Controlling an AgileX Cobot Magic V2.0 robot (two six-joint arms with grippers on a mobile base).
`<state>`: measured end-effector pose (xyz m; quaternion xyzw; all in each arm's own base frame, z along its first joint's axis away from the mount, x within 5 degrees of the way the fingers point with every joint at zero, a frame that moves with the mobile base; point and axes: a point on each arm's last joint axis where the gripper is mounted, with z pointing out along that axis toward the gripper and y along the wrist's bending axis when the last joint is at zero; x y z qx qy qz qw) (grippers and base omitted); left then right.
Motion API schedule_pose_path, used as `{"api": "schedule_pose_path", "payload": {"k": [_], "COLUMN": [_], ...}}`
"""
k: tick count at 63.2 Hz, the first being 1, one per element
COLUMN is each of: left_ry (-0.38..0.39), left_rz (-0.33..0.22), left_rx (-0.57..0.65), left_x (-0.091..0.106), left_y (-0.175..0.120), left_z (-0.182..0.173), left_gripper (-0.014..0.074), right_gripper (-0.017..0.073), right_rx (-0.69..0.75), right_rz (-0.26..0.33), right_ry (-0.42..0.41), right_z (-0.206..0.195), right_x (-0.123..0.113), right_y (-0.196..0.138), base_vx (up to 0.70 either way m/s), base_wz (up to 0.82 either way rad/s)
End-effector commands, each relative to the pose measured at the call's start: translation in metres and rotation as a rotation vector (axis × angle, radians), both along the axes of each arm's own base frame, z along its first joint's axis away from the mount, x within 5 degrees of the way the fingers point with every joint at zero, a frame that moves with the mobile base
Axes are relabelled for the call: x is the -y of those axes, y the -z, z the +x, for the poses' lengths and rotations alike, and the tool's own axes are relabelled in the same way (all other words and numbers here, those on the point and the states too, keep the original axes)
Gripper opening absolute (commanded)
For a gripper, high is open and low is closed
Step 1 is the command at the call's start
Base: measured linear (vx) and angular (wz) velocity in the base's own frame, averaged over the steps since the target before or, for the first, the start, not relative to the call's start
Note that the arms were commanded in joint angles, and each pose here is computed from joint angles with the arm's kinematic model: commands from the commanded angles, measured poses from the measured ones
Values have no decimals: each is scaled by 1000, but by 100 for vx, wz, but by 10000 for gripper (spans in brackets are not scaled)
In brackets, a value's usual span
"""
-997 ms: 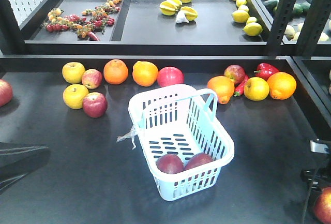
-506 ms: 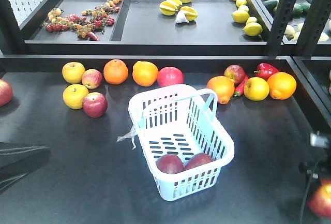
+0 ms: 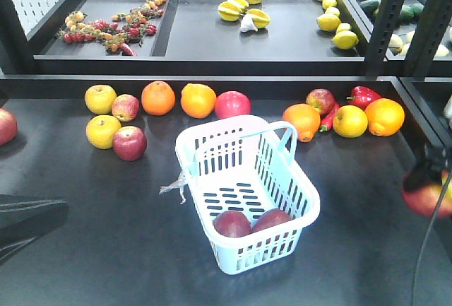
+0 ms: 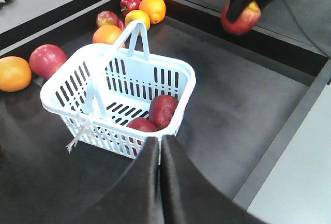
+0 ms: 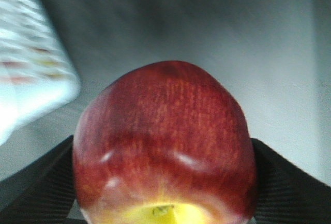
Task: Pick three apples into basket with both arms
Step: 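Carry the apple over the basket and open the right gripper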
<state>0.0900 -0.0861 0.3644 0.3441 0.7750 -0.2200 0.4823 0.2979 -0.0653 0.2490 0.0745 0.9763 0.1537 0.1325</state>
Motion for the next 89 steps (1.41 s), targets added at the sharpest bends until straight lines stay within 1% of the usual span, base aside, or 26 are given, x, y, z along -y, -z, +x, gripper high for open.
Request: {"api": "schedule_pose_path", "payload": {"k": [1, 8, 11, 14, 17, 22, 27, 34, 42, 48, 52, 55, 62, 63, 72, 78, 89], "left_ry": [-19, -19, -19, -19, -19, -19, -19, -19, -19, -19, -19, -19, -19, -19, -19, -19, -19], "left_rz": [-73, -74, -74, -74, -74, -74, -74, -74, -74, -74, -74, -74, -74, -74, -74, -74, -74], "left_rx": [44, 45, 45, 45, 45, 45, 45, 45, 45, 44, 45, 45, 45, 45, 45, 45, 45], "left_x": [0, 0, 0, 0, 0, 0, 0, 0, 0, 0, 0, 0, 0, 0, 0, 0, 0], "left_y": [-12, -12, -12, -12, -12, -12, -12, -12, -12, -12, -12, -12, -12, -12, -12, -12, -12], "left_z": [1, 1, 1, 1, 1, 1, 1, 1, 1, 1, 1, 1, 1, 1, 1, 1, 1], "left_gripper": [-6, -8, -8, -8, -7, -7, -7, -6, -6, -6, -6, -6, -6, -6, -6, -6, -6], "right_gripper": [-6, -4, -4, -4, -4, -4, -4, -4, 2, 32, 72, 125, 295, 337, 605, 723, 721], "right_rx": [142, 203, 225, 243, 260, 291, 325, 339, 366, 349, 328, 308, 299, 299, 316, 320, 318], "right_rz": [75, 165, 198, 221, 229, 229, 215, 204, 171, 153, 145, 158, 185, 188, 220, 229, 230], "right_ry": [-16, -84, -127, -174, -208, -263, -322, -382, -392, -411, -441, -446, -454, -456, -437, -424, -430], "right_z": [-6, -7, -5, -3, -1, 4, 8, 14, 27, 33, 36, 38, 41, 42, 44, 44, 43], "right_x": [-11, -29, -41, -56, -69, -95, -125, -158, -186, -198, -203, -205, -207, -208, -210, -210, -210], "right_y": [-35, -47, -49, -51, -52, -52, -48, -37, -15, 3, 15, 23, 32, 33, 32, 32, 31], "base_vx": [0, 0, 0, 0, 0, 0, 0, 0, 0, 0, 0, 0, 0, 0, 0, 0, 0], "base_wz": [0, 0, 0, 0, 0, 0, 0, 0, 0, 0, 0, 0, 0, 0, 0, 0, 0]}}
